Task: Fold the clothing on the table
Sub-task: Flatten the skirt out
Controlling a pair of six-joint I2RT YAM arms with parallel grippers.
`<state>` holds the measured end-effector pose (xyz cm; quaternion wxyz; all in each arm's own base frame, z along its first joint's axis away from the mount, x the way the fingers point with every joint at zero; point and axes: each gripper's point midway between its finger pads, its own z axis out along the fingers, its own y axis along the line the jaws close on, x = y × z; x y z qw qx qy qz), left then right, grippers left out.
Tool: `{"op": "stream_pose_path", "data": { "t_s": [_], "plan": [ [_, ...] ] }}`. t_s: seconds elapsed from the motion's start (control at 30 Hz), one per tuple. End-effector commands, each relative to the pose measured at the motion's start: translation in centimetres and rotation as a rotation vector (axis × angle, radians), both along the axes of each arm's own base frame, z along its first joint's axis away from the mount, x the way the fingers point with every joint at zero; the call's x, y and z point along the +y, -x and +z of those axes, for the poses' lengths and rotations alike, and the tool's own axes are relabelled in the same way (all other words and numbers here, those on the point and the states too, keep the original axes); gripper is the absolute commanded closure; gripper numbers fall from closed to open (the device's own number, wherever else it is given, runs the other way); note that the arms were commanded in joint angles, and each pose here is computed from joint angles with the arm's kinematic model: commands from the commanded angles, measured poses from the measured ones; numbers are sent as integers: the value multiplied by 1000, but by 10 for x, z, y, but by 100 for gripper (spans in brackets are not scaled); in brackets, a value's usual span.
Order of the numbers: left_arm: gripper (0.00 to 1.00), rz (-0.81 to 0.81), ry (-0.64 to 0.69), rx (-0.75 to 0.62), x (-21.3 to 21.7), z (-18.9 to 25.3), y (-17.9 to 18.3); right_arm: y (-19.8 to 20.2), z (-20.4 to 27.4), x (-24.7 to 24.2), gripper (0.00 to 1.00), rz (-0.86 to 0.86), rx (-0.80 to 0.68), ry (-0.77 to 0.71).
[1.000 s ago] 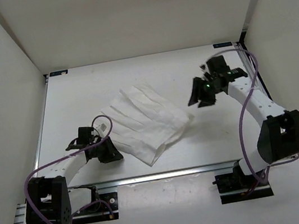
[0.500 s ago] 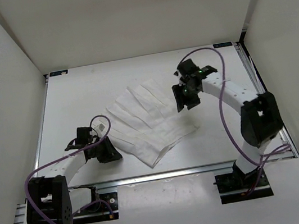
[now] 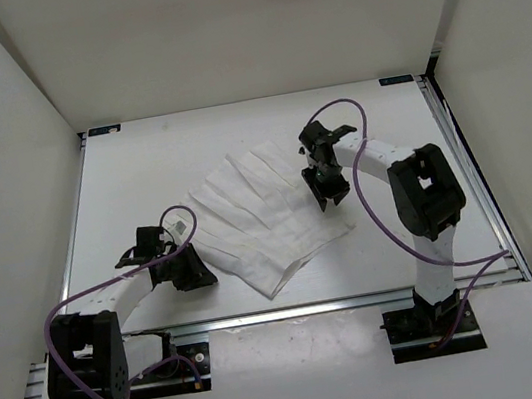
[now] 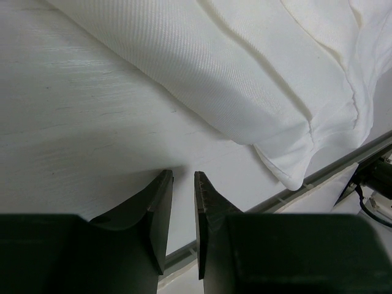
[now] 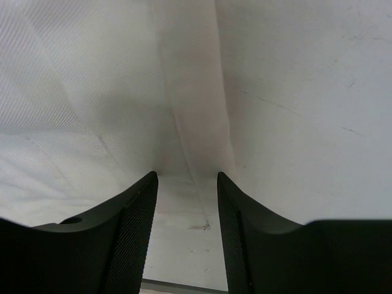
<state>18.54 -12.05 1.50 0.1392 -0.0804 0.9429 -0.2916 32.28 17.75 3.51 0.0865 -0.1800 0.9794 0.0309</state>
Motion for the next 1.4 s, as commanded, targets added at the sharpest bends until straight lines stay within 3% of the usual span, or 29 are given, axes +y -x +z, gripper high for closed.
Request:
{"op": "stream_pose_path", "data": {
  "t_s": [0.0,0.43,0.77,0.87,1.1,1.37],
  "plan": [
    [68,-9,24,-30,-2,5,-5,-12,15,-11,52,-9,-61,-1],
    [68,4,17,-20,0,3,-4,13,-6,0,59,5,30,-23],
    [68,6,18,-22,0,2,-4,-8,42,-5,57,7,-137,94],
    [68,-4,20,-30,-1,4,-4,-14,54,2,59,10,-161,53],
    [68,0,24,-35,-2,6,-5,10,16,2,65,2,-45,35],
    [68,2,19,-31,-1,4,-5,29,-9,-6,67,-41,30,12]
  ]
}}
